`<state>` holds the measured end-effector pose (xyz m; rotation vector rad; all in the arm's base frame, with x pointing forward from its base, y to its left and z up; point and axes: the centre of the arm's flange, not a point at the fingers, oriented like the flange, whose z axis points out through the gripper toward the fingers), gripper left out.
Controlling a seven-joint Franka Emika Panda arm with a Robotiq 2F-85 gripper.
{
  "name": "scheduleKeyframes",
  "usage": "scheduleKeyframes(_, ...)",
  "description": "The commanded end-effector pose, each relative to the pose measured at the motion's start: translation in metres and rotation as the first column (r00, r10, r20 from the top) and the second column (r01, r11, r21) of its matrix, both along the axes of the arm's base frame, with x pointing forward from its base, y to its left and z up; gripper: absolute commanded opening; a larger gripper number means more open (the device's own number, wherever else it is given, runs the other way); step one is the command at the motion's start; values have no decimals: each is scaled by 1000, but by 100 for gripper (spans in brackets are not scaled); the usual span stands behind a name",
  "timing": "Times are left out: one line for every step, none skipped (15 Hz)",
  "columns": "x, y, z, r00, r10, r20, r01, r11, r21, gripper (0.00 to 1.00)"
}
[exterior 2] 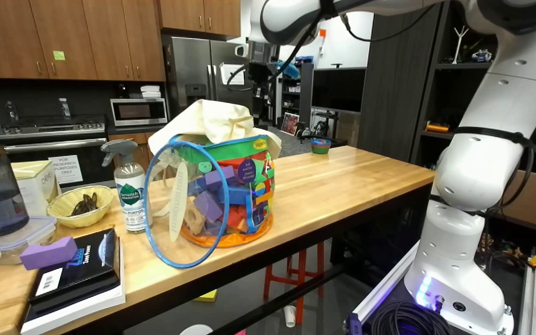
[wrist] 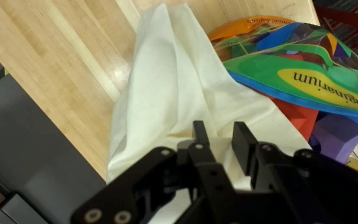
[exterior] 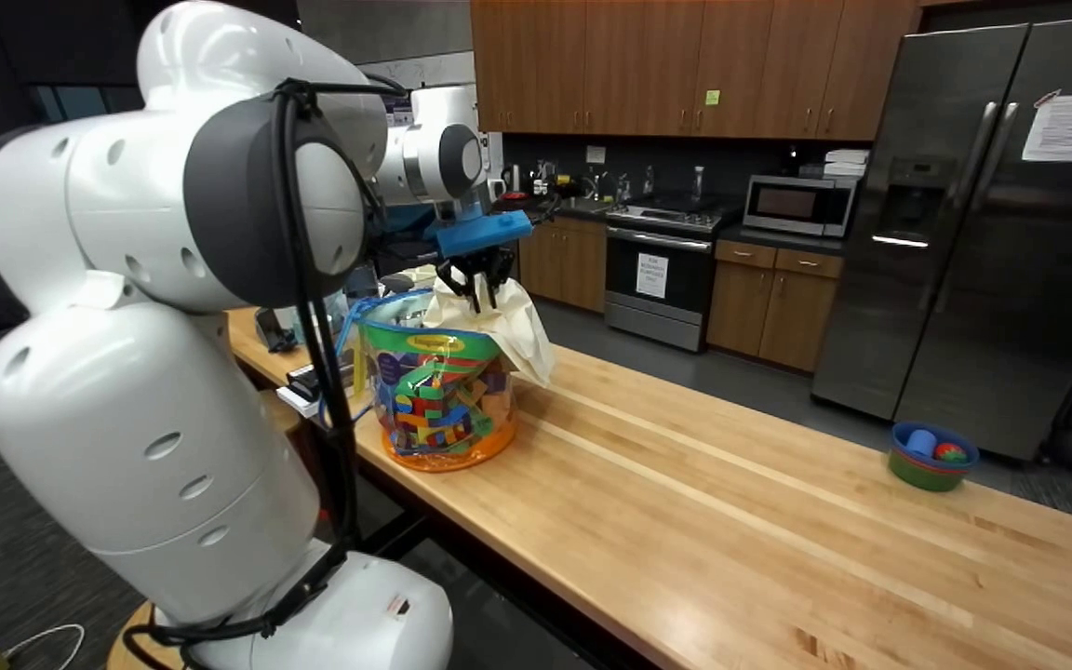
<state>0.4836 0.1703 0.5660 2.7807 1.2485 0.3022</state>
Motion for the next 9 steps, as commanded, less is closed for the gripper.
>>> scheduleKeyframes(0,0,0,1000,0,0,0,1000,0,30)
scheduleKeyframes(0,0,0,1000,0,0,0,1000,0,30)
scheduleKeyframes(0,0,0,1000,0,0,0,1000,0,30)
scheduleKeyframes(0,0,0,1000,0,0,0,1000,0,30)
scheduleKeyframes(0,0,0,1000,0,0,0,1000,0,30)
scheduleKeyframes(0,0,0,1000,1,0,-1,1000,0,30)
scheduleKeyframes(0,0,0,1000,1,0,-1,1000,0,30)
scheduleKeyframes(0,0,0,1000,1,0,-1,1000,0,30)
scheduleKeyframes(0,0,0,1000,1,0,-1,1000,0,55)
